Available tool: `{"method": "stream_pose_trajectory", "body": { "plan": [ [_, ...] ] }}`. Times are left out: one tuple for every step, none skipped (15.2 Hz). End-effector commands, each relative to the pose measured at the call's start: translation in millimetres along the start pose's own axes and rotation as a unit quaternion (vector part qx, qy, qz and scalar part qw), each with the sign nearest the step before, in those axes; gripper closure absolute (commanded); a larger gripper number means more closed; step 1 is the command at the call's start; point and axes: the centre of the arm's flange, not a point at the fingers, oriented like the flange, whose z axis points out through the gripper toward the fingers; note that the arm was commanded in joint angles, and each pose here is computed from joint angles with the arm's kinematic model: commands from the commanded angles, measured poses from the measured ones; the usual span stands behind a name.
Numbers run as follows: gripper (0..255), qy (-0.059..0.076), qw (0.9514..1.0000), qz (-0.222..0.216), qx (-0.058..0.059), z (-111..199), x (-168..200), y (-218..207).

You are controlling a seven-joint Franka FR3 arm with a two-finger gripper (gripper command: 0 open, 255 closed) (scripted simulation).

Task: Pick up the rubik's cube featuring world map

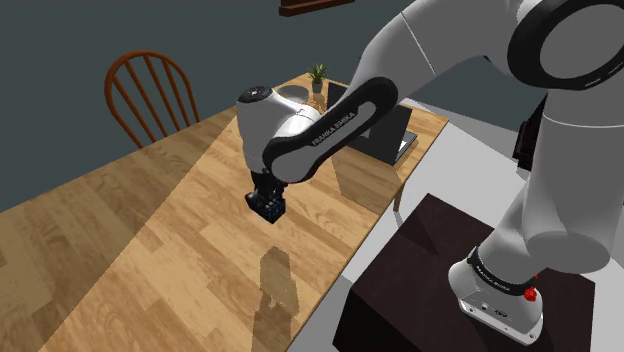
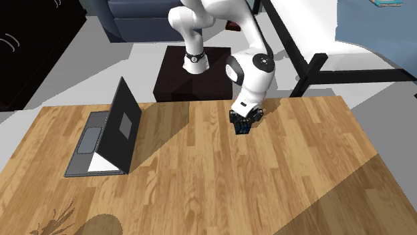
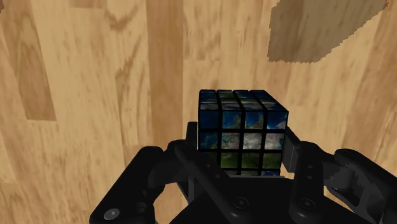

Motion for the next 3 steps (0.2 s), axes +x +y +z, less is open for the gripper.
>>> {"method": "stream_pose_trajectory", "body": {
  "plan": [
    [255,0.0,1.0,0.0,0.0,-11.8,-1.0,0.9],
    [255,0.0,1.0,0.0,0.0,-12.6,-1.1,0.9],
    [255,0.0,1.0,0.0,0.0,-12.6,-1.0,0.9]
  ]
}}
